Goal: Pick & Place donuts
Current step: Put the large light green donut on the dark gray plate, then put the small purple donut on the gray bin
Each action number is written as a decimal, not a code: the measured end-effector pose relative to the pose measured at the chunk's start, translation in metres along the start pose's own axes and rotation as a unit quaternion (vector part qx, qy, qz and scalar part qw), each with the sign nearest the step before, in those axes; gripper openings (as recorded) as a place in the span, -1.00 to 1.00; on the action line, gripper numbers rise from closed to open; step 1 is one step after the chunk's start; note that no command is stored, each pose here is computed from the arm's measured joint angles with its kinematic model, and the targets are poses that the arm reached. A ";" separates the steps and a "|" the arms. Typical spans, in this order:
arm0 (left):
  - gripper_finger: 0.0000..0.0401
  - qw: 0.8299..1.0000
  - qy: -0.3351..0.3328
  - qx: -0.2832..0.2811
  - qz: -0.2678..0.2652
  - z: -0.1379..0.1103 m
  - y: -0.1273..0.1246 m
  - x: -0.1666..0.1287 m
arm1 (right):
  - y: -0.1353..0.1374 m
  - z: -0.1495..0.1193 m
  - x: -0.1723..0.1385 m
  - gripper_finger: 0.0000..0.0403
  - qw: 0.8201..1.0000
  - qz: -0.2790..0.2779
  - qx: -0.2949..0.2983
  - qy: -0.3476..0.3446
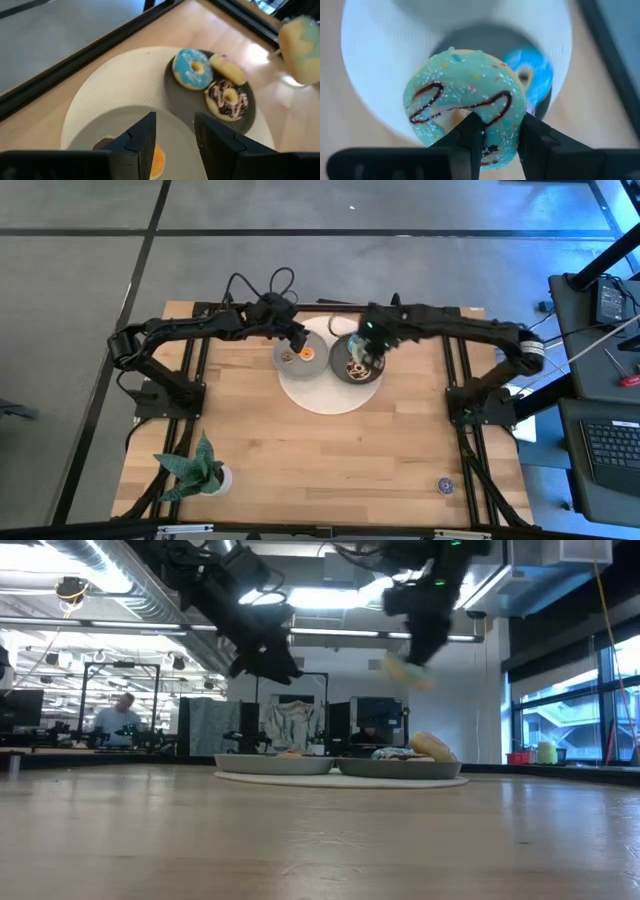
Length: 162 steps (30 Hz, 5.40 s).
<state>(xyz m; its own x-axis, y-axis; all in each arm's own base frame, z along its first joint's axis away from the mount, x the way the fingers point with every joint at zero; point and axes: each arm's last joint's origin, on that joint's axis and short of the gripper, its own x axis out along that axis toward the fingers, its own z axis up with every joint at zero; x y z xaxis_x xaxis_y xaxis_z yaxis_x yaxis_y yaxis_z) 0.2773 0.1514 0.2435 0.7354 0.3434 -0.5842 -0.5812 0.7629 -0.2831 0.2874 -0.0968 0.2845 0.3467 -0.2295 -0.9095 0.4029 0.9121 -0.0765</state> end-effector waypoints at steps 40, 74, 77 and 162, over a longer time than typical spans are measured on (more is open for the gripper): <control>-0.36 0.985 -0.015 -0.049 0.162 -0.001 0.003 -0.063 | -0.019 0.069 0.145 0.00 0.981 0.045 0.021 0.189; -0.35 0.993 0.078 0.029 0.084 -0.014 -0.003 -0.062 | -0.051 0.084 0.019 0.08 0.996 0.048 0.053 0.045; -0.35 0.989 0.098 0.078 0.078 -0.019 -0.007 -0.050 | -0.050 0.069 0.010 0.08 0.996 0.046 0.074 -0.012; -0.34 0.975 -0.103 0.112 -0.159 -0.040 -0.145 -0.025 | 0.220 -0.316 -0.002 -0.59 0.916 0.017 0.226 0.330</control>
<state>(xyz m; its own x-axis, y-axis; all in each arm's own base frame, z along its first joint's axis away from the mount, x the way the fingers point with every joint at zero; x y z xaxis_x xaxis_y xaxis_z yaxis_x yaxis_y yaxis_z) 0.3288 0.0103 0.2684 0.9339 0.1555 -0.3218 -0.2388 0.9414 -0.2382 0.1077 0.2121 0.1401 -0.1620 0.1882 -0.9687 0.7630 0.6464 -0.0021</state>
